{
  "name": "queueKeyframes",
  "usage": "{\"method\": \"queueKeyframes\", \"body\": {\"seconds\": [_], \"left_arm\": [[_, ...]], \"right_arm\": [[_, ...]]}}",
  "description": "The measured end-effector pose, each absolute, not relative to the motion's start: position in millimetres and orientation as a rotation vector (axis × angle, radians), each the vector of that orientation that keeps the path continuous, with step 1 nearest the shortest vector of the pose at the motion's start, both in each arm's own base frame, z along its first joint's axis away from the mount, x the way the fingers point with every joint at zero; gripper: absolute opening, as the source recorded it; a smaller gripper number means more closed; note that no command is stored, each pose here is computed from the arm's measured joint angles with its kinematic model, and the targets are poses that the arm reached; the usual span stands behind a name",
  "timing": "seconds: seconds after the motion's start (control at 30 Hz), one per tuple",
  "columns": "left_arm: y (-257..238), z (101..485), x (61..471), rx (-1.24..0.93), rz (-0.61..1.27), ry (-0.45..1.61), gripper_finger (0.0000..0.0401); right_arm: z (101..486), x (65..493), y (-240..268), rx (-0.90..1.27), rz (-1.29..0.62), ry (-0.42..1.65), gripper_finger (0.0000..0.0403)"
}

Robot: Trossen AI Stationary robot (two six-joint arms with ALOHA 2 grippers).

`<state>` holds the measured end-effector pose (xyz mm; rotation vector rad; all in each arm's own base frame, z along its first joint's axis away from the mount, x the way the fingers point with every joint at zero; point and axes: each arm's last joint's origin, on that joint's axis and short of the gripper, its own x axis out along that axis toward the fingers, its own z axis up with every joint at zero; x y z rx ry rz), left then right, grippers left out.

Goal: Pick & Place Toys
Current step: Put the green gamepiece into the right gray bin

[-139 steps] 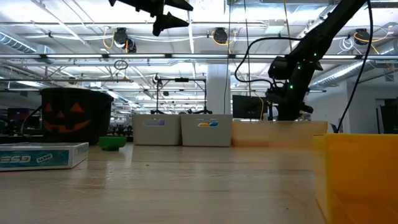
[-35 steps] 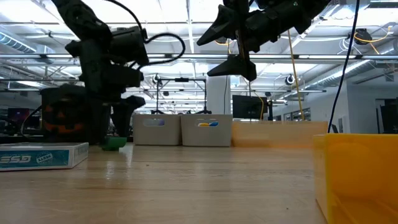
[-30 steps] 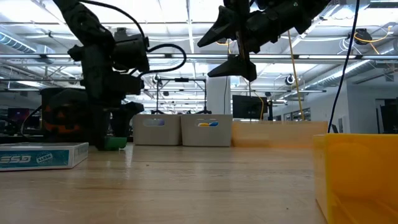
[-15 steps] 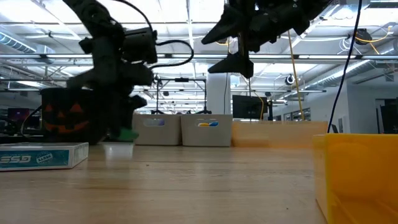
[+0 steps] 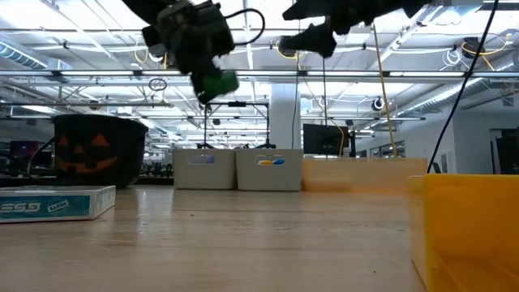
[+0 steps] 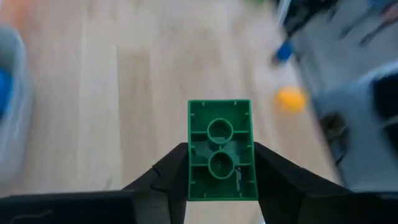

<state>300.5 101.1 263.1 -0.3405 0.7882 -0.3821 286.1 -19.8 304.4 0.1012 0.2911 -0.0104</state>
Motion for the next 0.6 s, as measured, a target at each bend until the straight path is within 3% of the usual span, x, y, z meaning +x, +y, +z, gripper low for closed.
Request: {"method": "queueKeyframes", "body": {"seconds": [0.23,0.4,0.6], "left_arm": [[128.9,302.3,306.8,-0.552,-0.533,0.511,0.0150],[132.1,314.9,311.5,-0.636,-0.597,0.440,0.0166],[128.4,318.6,320.4,-0.703,-0.677,0.425,0.0142]], "right_arm": [[311.8,286.5,-2.6,-0.139,-0.094,0.233,0.0329],[316.9,287.4,-4.1,-0.197,-0.143,0.187,0.0329],[316.2,293.0,-4.1,-0.214,-0.144,0.155,0.0329]]}}
